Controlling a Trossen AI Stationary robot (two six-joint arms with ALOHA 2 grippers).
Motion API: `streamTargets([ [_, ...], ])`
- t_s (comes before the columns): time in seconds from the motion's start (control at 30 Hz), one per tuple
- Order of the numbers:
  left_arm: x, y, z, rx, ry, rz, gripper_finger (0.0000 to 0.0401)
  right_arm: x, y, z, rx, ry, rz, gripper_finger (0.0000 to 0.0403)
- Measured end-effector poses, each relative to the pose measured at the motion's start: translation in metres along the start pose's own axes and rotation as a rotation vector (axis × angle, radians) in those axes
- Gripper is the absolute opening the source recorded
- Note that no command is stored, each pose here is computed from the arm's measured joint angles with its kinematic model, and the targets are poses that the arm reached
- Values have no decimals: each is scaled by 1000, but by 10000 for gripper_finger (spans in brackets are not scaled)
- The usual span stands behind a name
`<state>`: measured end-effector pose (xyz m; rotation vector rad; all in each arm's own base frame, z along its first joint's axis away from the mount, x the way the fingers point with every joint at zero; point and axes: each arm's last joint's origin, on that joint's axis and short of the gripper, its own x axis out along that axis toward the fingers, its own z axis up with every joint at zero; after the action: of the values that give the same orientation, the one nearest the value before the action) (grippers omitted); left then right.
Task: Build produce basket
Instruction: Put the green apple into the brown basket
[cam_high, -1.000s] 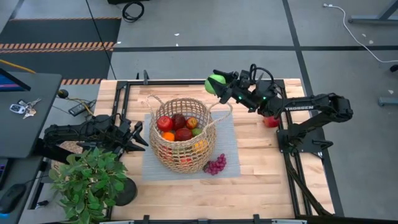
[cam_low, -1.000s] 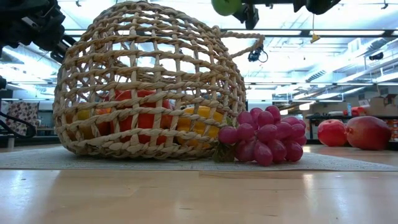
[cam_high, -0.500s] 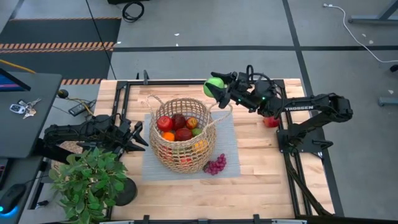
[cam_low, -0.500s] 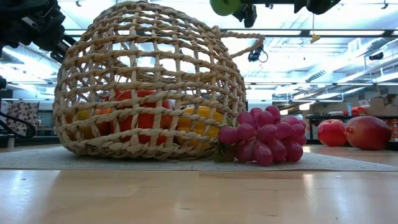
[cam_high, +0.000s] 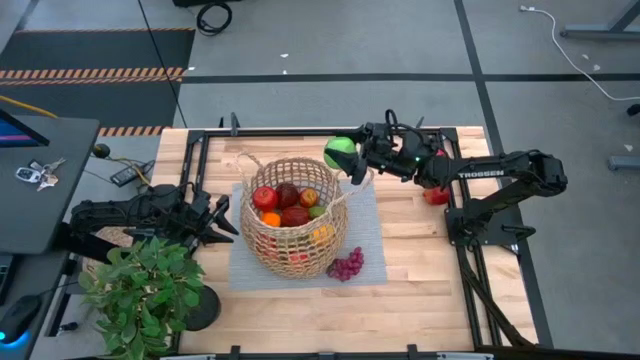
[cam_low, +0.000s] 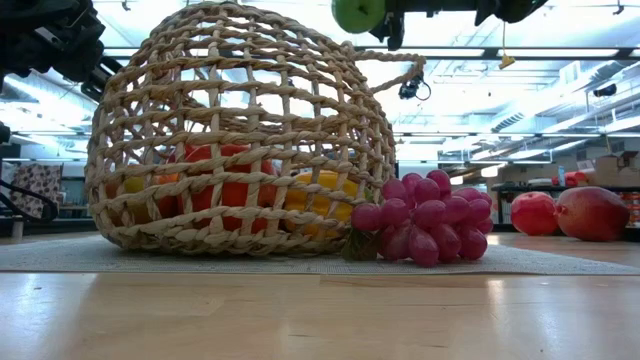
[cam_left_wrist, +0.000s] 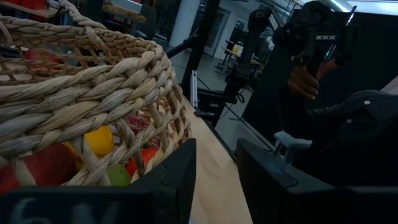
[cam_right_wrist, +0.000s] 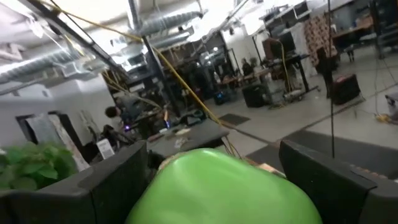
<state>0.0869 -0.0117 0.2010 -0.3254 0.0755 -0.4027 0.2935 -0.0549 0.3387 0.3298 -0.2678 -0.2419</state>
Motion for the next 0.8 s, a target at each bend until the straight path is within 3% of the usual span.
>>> streamTargets([
  [0.37, 0, 0, 0, 0, 0, 0, 121, 9, 8, -5, -5, 61, 20, 367],
  [0.6, 0, 0, 0, 0, 0, 0, 121, 64, 28, -27, -117, 253, 28, 367],
  [0.8, 0, 0, 0, -1, 0, 0, 121, 108, 25, -39, -205, 506, -50, 367],
])
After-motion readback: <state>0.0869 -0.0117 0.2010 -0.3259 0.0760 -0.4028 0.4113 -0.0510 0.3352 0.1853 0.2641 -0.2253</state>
